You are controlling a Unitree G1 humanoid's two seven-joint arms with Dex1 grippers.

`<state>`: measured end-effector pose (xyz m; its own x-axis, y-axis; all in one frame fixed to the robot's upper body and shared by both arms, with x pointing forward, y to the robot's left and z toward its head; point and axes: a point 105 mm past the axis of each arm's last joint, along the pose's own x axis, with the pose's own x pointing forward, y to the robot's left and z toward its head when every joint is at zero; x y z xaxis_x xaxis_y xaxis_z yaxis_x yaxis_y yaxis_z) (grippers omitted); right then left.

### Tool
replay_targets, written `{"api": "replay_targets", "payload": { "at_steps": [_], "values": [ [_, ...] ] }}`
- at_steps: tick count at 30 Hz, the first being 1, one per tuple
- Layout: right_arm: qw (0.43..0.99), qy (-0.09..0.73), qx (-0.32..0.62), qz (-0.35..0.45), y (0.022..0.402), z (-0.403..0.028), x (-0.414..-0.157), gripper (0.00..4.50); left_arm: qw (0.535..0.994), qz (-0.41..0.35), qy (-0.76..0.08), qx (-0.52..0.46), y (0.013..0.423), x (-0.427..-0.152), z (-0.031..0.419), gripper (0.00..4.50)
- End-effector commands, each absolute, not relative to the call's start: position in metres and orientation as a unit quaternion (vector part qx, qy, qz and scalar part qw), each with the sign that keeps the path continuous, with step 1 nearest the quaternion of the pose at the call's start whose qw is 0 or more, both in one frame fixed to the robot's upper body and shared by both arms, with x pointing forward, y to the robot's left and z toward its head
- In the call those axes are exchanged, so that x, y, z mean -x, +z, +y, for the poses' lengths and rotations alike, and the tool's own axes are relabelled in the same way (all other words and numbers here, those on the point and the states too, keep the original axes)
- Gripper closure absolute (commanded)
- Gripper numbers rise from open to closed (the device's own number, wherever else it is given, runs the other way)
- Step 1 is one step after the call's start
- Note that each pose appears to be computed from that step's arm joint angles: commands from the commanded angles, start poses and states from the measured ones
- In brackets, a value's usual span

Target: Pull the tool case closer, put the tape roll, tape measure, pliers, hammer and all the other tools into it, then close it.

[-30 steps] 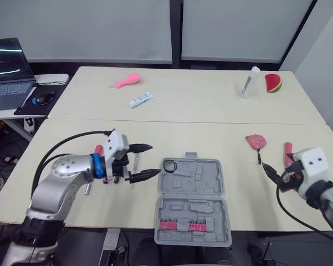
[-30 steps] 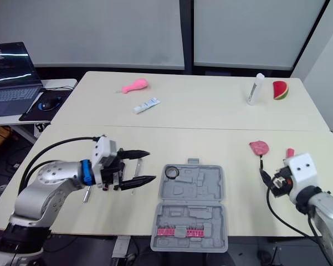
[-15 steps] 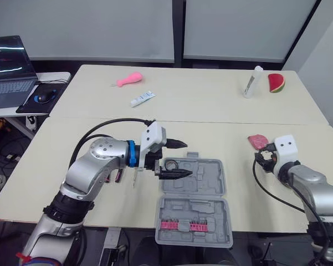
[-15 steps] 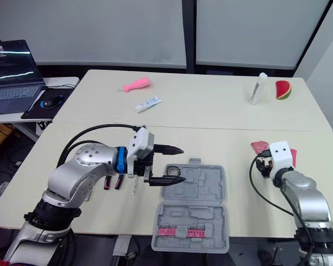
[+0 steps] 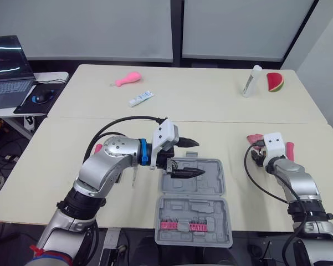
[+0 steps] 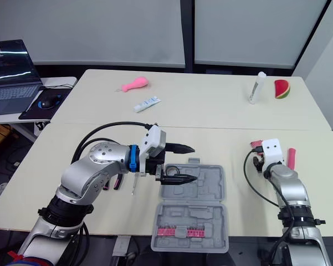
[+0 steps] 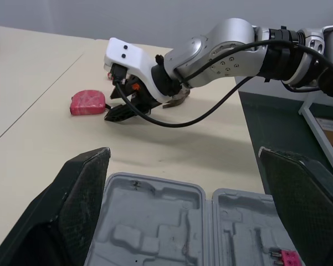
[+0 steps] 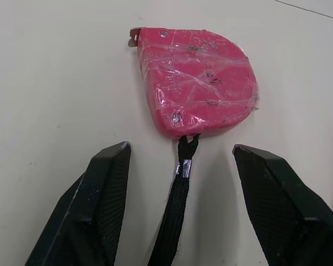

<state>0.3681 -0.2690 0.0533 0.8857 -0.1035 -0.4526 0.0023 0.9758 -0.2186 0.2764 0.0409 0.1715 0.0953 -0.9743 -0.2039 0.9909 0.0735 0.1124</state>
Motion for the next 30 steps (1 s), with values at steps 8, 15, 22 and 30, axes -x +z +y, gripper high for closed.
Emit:
{"api": "replay_targets", "payload": {
  "at_steps": [8, 15, 22, 30],
  "values": [
    [0.966, -0.065, 0.034, 0.247, 0.046, -0.272, -0.363, 3.18, 0.722, 0.021, -0.680, -0.125, 0.177, -0.272, 0.036, 0.00],
    [0.966, -0.065, 0.029, 0.247, 0.044, -0.270, -0.359, 4.00, 0.723, 0.022, -0.679, -0.128, 0.175, -0.273, 0.037, 0.00],
    [0.968, -0.055, 0.031, 0.244, 0.045, -0.273, -0.354, 4.48, 0.728, 0.024, -0.672, -0.134, 0.173, -0.276, 0.040, 0.00],
    [0.965, 0.039, 0.057, 0.252, 0.048, -0.249, -0.328, 4.48, 0.724, 0.034, -0.670, -0.161, 0.163, -0.275, 0.048, 0.00]
  ]
}}
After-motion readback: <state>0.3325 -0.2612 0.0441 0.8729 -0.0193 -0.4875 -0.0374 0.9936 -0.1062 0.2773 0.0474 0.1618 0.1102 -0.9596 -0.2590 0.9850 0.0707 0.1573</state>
